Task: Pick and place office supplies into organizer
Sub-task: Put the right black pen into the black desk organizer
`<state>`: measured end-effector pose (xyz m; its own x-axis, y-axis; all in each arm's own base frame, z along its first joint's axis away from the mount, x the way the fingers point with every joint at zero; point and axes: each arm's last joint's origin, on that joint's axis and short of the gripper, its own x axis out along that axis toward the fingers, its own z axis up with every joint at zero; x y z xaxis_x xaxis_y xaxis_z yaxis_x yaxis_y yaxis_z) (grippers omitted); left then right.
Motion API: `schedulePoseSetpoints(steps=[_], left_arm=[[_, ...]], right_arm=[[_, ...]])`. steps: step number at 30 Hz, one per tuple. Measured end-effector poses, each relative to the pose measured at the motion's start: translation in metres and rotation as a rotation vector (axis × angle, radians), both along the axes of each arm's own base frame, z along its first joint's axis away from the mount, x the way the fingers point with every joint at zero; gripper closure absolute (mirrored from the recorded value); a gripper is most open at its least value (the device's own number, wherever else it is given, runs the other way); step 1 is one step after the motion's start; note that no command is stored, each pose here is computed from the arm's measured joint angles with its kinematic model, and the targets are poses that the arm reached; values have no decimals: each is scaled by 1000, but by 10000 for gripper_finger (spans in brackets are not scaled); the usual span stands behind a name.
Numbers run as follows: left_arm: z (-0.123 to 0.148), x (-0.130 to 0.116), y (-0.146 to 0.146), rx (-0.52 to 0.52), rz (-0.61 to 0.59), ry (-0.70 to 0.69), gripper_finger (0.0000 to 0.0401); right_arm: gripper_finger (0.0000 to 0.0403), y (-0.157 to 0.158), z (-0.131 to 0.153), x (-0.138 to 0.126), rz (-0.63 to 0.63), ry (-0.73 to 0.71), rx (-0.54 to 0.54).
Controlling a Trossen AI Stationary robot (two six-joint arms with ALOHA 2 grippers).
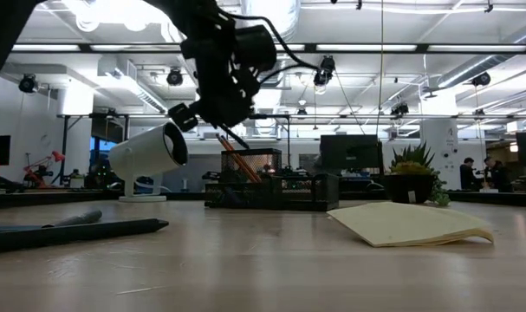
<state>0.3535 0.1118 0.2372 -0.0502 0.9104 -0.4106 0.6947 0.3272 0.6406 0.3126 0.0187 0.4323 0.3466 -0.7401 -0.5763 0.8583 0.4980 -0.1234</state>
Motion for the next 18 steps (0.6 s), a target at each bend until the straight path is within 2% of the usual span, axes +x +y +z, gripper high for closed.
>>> schedulePoseSetpoints(steps=[7, 18], left_arm=[[-14, 10, -14, -4, -43, 40, 375], [-14, 13, -26, -16, -78, 38, 375]], right_arm=[[236, 0, 3, -3, -4, -15, 7], [239, 0, 2, -2, -3, -12, 6]])
